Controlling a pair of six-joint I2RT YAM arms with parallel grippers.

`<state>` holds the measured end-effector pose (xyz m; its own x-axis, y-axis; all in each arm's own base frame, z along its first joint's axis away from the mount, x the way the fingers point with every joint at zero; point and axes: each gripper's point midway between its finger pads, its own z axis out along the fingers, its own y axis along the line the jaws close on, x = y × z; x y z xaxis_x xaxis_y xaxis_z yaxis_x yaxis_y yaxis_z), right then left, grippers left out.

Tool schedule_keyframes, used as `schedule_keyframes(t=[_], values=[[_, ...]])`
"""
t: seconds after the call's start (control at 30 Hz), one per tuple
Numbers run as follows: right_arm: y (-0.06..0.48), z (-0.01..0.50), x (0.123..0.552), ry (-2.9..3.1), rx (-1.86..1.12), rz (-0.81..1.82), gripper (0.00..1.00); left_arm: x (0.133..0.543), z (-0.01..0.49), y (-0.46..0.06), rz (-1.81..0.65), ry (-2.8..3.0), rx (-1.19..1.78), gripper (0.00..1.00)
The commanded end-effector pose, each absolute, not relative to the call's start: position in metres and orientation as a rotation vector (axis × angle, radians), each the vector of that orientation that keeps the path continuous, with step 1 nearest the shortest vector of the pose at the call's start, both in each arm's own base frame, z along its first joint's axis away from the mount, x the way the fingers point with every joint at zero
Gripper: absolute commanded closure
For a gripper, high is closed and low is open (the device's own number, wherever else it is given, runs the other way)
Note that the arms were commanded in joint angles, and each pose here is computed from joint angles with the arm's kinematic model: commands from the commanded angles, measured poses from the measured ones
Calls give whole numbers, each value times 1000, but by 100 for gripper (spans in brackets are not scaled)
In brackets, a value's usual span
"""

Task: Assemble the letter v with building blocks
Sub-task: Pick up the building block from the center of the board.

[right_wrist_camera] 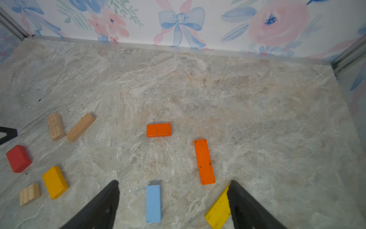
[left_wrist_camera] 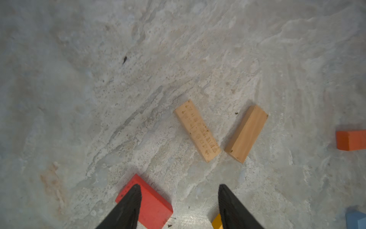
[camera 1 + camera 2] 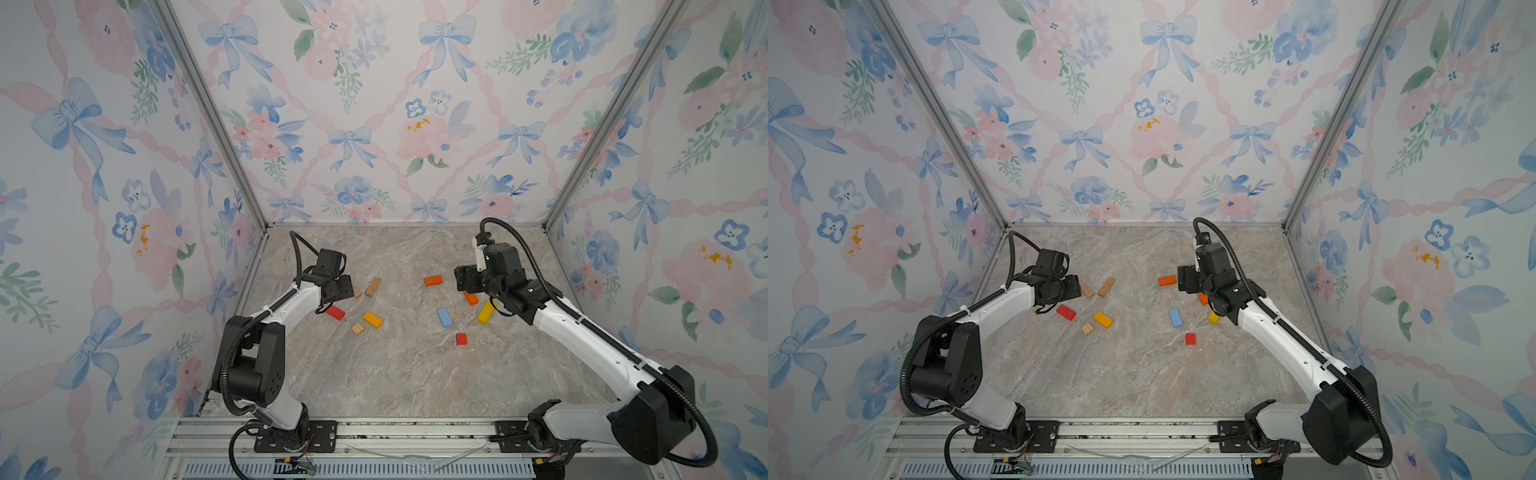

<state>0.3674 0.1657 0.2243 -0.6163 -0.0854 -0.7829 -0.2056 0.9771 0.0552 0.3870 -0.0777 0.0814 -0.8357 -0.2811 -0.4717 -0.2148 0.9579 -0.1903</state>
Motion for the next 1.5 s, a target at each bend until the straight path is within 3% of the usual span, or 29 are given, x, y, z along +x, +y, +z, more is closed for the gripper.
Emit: schedule_keyframes(t=[0.0,0.37,0.8,1.17,1.47], values=[[186,217,361,2317,-213,218,13,383,75,-77,-170,2639,-483,38],[257,189,366,2413,-326,357,15,373,61,-69,-123,2660,-548,39],[302,159,368,2488,-389,456,15,363,50,-64,-86,2686,-577,38],[314,157,368,2510,-429,468,16,406,68,-75,-139,2622,-602,35],[305,159,364,2522,-435,424,16,432,52,-91,-170,2644,-636,34]])
